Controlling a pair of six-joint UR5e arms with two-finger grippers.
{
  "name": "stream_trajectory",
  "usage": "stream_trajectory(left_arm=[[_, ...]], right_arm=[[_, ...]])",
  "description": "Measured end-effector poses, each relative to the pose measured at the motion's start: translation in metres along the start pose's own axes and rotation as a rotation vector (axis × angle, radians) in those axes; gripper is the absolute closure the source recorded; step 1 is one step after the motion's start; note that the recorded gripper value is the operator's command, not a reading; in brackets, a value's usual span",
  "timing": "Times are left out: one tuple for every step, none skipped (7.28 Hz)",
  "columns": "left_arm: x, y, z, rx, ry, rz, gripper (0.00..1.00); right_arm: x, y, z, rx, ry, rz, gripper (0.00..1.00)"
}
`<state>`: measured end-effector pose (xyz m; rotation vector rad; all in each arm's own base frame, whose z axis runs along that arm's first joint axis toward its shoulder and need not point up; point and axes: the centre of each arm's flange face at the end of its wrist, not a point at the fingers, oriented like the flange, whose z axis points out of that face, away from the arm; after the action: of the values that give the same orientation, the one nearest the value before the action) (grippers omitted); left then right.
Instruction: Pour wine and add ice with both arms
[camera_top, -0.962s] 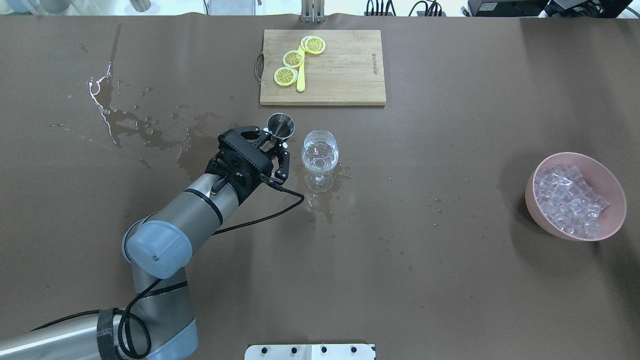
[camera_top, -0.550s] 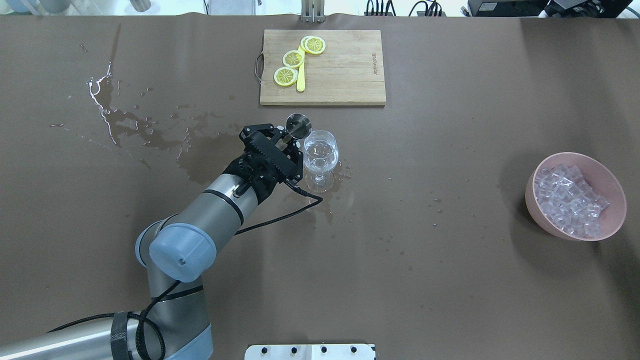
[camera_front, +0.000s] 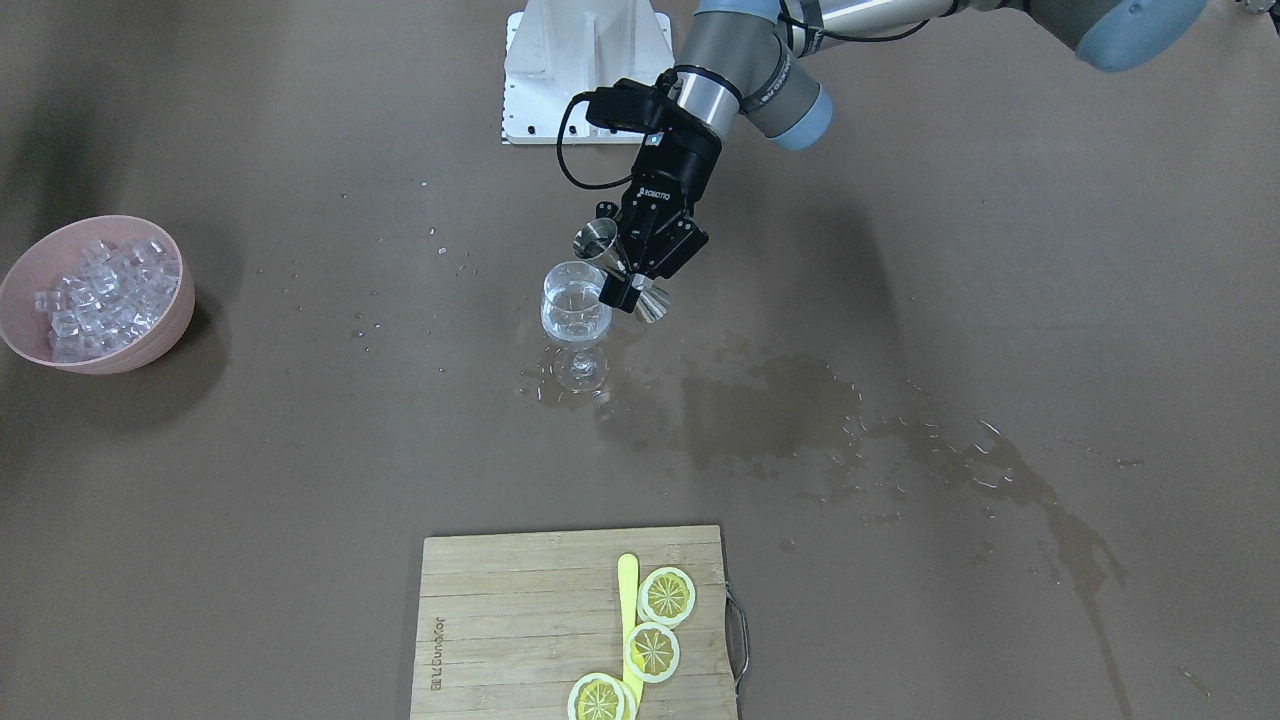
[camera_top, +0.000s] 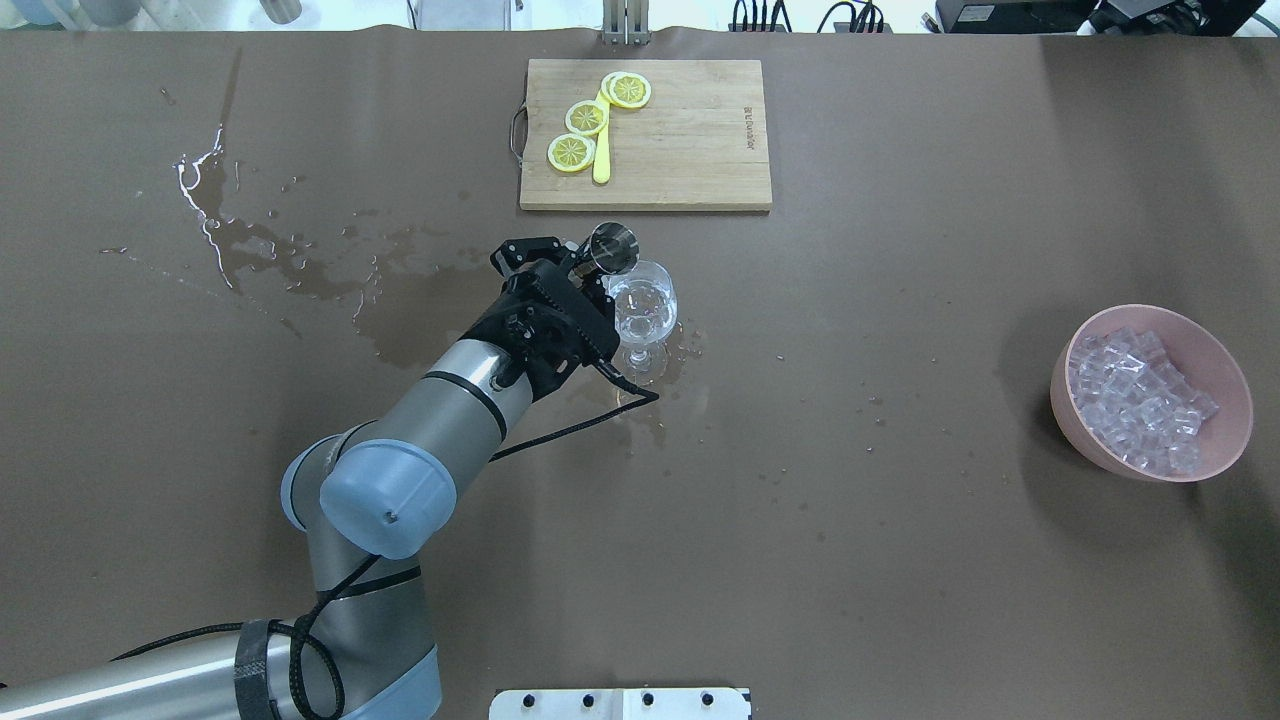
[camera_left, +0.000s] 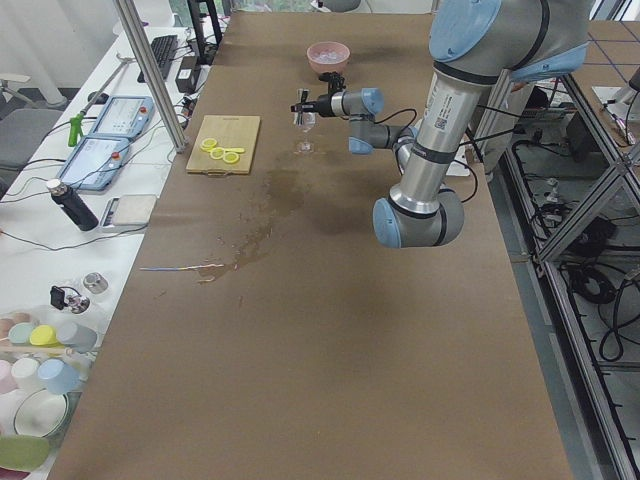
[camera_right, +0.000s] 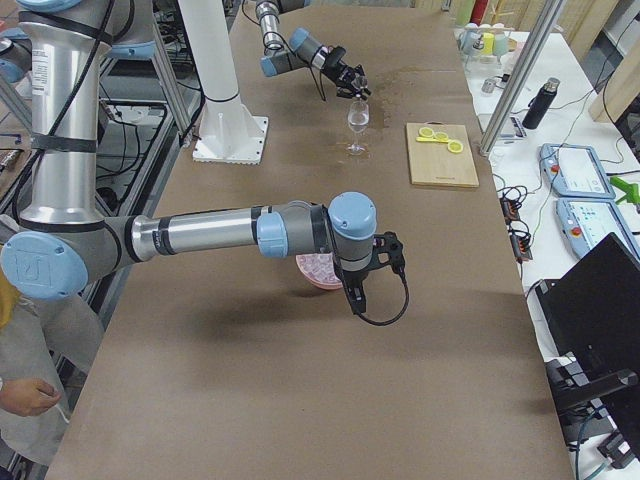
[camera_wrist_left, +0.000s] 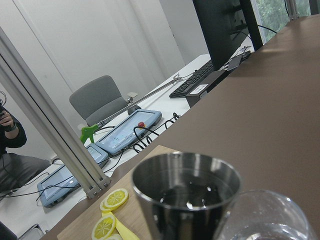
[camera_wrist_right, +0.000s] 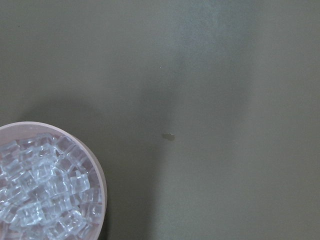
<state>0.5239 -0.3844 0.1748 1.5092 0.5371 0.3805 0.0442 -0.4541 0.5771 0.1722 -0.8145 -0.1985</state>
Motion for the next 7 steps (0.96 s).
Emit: stream_trajectory(left_arm=[[0.0,-0.005,0.002,-0.002,-0.01,0.036,1.0],[-0.001,-0.007,0.004,-0.015,-0.027,0.077,1.0],[-0.002,-0.009,0.006,-0.03,-0.048,0.13,1.0],[-0.002,-0.011,0.008,-0.039,-0.061,0.176,1.0],[-0.003,-0.011,0.009,-0.052,-0.077,0.213,1.0],[-0.004,-0.009,0.011,-0.071,-0.095,0.253,1.0],[-0.003,-0.007,0.012,-0.087,-0.103,0.285,1.0]], right_arm=[[0.0,0.0,0.0,0.0,0.0,0.0,0.0],[0.0,0.0,0.0,0.0,0.0,0.0,0.0],[0.0,0.0,0.0,0.0,0.0,0.0,0.0],[0.0,-0.001,0.0,0.001,0.0,0.0,0.0],[-0.001,-0.001,-0.001,0.002,0.0,0.0,0.0],[-0.001,-0.001,-0.001,0.002,0.0,0.0,0.0],[-0.001,-0.001,-0.001,0.002,0.0,-0.001,0.0]])
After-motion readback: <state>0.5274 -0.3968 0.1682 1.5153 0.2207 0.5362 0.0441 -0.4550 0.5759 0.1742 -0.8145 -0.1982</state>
